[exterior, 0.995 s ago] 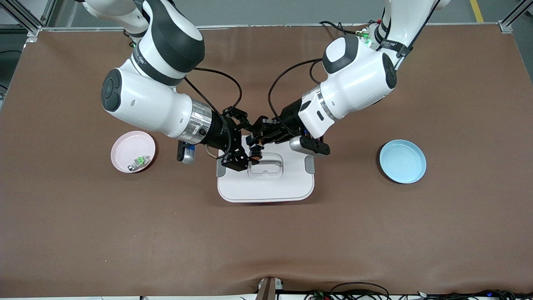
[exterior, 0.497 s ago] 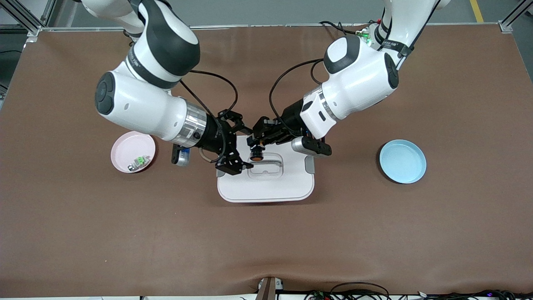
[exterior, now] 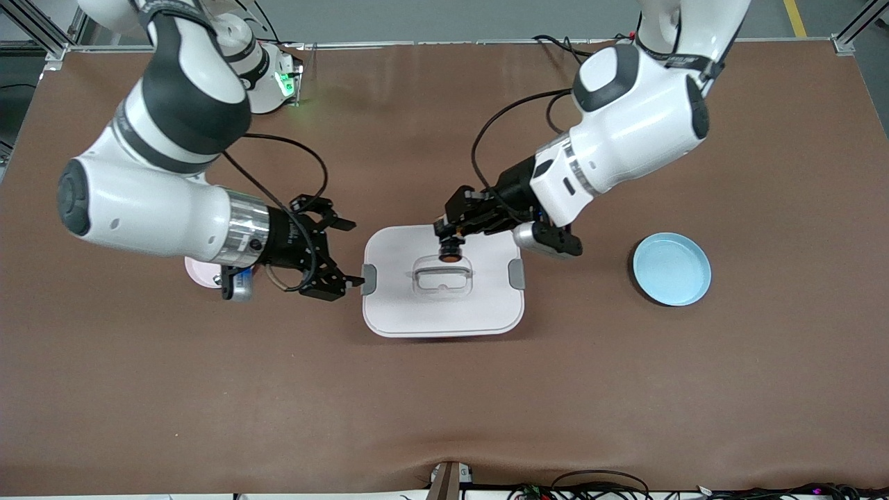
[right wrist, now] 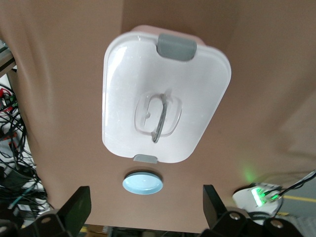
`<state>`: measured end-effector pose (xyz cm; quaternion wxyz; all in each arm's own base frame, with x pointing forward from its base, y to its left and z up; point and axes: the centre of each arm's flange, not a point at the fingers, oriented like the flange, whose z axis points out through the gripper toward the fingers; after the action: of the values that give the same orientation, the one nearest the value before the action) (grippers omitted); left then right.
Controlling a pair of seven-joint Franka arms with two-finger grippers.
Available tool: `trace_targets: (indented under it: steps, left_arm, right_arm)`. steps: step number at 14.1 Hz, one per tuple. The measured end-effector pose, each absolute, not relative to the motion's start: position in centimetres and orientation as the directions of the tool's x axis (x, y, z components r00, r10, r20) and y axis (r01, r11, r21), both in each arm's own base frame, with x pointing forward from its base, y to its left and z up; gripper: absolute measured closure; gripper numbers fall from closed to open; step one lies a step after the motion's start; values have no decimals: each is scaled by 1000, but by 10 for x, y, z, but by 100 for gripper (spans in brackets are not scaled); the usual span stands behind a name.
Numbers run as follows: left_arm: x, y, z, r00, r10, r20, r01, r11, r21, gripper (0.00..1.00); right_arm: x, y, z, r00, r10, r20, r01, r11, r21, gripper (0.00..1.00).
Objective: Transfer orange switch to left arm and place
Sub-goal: 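Carry the switch toward the blue plate while the right gripper withdraws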
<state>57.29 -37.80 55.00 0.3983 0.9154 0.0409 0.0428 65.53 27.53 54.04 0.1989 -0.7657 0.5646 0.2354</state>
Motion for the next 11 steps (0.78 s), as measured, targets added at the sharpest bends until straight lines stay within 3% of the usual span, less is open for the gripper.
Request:
trace_targets:
  steps: [5,11]
  left_arm:
    - [553,-327,595,995,-15,98,-67,-835,546,66]
    - [537,-232,628,999,-14,45,-26,-958,287,66]
  right_arm:
    - [665,171,546,480,-679,-556,-856,-501,-128,0]
    - [659,78,549,752,-534,-386,-622,-769,-148,0]
